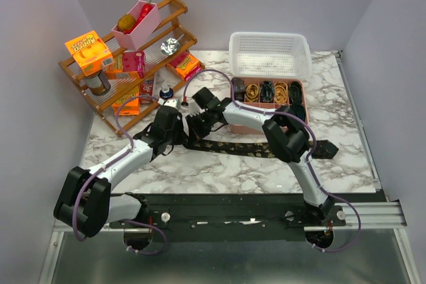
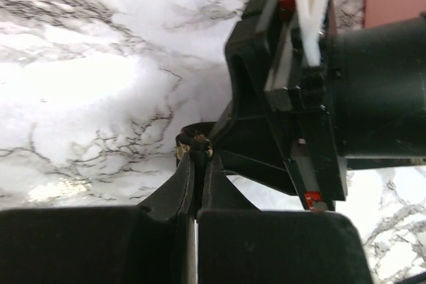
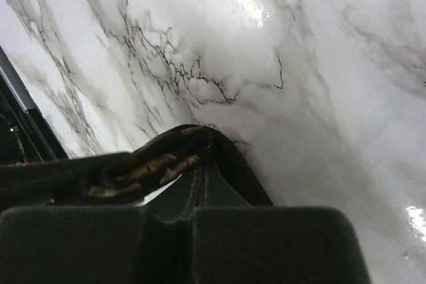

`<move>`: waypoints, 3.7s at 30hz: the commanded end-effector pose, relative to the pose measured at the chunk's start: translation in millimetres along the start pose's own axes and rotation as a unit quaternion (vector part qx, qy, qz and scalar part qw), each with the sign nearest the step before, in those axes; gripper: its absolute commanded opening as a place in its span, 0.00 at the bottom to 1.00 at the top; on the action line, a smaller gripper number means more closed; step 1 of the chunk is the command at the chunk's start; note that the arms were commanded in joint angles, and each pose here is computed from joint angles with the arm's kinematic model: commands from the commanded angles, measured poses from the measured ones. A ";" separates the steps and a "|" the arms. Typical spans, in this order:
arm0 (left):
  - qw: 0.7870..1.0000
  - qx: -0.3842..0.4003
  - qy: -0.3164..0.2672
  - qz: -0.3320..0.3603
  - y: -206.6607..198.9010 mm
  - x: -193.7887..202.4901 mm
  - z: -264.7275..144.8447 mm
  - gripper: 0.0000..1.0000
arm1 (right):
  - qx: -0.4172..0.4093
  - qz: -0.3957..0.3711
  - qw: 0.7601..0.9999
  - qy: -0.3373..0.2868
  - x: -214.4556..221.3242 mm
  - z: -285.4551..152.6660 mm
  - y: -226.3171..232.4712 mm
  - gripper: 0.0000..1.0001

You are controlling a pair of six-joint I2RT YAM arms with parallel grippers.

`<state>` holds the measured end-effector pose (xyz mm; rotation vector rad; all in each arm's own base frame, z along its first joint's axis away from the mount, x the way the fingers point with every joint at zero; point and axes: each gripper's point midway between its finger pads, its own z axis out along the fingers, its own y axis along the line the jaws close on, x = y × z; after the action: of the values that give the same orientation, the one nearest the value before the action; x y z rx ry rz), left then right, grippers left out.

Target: Roll the ties

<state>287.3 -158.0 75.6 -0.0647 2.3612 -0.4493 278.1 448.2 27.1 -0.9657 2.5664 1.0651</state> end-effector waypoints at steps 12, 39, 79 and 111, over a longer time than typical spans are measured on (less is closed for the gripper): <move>0.985 -0.166 0.003 0.033 46.0 -7.8 -26.8 0.00 | 0.046 -0.035 0.996 -0.061 -33.5 -54.7 9.2 0.01; 0.965 -0.193 0.064 0.164 -1.9 28.8 11.6 0.00 | 0.113 0.033 0.991 -0.062 -12.4 -81.6 -49.4 0.01; 0.999 -0.035 0.006 0.034 -42.4 8.4 2.4 0.57 | 0.041 0.003 0.996 -0.076 -9.7 -91.5 -19.5 0.01; 0.965 0.164 0.043 -0.202 4.9 33.3 1.4 0.75 | -0.014 0.011 1.000 0.004 34.1 -28.9 -10.2 0.01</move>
<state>270.9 -157.8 62.1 -0.4023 2.3103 -1.0240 263.9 406.6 44.9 -0.9428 2.5564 1.1108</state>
